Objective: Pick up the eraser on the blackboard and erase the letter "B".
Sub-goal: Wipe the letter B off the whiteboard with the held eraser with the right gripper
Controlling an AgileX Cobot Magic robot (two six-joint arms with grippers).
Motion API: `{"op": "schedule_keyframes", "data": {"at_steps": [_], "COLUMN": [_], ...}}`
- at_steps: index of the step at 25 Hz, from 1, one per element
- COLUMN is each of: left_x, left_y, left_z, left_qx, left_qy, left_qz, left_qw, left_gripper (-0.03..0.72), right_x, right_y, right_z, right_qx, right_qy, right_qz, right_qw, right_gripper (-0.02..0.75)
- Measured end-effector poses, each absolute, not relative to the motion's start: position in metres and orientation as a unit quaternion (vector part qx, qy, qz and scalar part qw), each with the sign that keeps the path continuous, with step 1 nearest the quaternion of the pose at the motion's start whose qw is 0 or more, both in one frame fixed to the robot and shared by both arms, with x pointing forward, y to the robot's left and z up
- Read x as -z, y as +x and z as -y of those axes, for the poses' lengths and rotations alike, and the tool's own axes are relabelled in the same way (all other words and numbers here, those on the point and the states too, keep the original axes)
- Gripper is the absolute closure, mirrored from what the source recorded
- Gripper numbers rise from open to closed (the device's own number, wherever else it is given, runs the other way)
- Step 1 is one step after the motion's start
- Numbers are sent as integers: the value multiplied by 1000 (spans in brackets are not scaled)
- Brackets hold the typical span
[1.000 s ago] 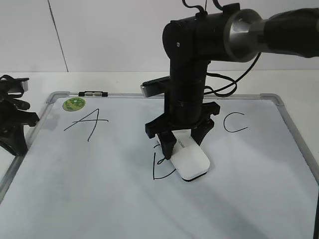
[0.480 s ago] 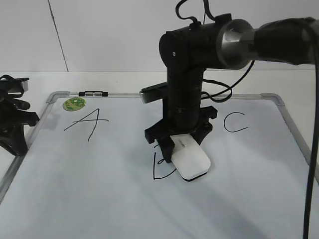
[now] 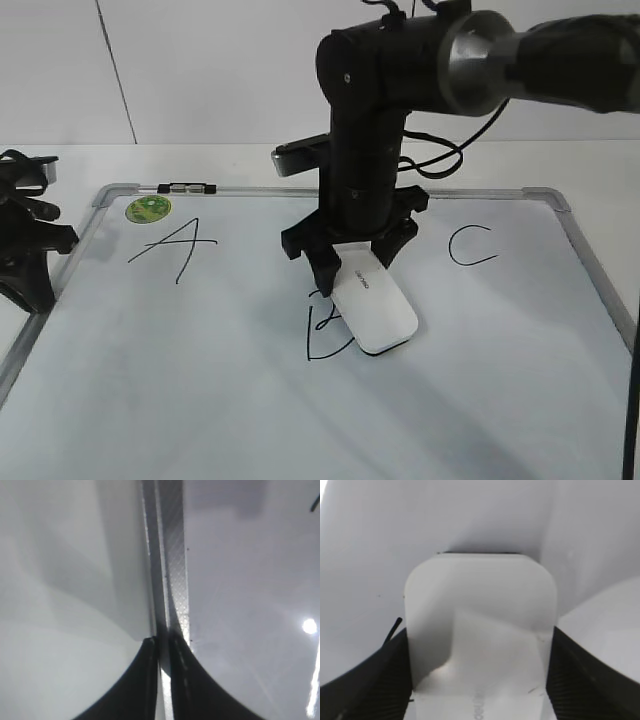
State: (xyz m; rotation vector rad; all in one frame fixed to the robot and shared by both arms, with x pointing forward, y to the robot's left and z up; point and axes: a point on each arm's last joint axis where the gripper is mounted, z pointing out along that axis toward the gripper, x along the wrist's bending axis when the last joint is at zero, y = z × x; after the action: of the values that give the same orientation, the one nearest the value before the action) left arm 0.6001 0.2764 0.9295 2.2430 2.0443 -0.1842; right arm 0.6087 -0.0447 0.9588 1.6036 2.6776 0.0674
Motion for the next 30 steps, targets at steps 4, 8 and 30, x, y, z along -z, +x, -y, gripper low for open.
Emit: {"op": "schedule_keyframes", "data": {"at_steps": [4, 8, 30], "left_x": [-929, -929, -930], "left_y": [600, 600, 599], "left_z": [-276, -276, -276], "left_qx": [61, 61, 63], "left_qy": [737, 737, 737], "left_qz": [-672, -671, -671], "left_qw": [51, 50, 48], "left_gripper": [663, 663, 663], "right_x": [-977, -982, -968], "right_y": [607, 606, 599], "right_z": [46, 46, 49], "right_qx": [-42, -48, -26], "right_qy": [513, 514, 516], "right_qz": [-857, -856, -856], "right_qw": [19, 18, 1], "right_gripper": [144, 144, 144]}}
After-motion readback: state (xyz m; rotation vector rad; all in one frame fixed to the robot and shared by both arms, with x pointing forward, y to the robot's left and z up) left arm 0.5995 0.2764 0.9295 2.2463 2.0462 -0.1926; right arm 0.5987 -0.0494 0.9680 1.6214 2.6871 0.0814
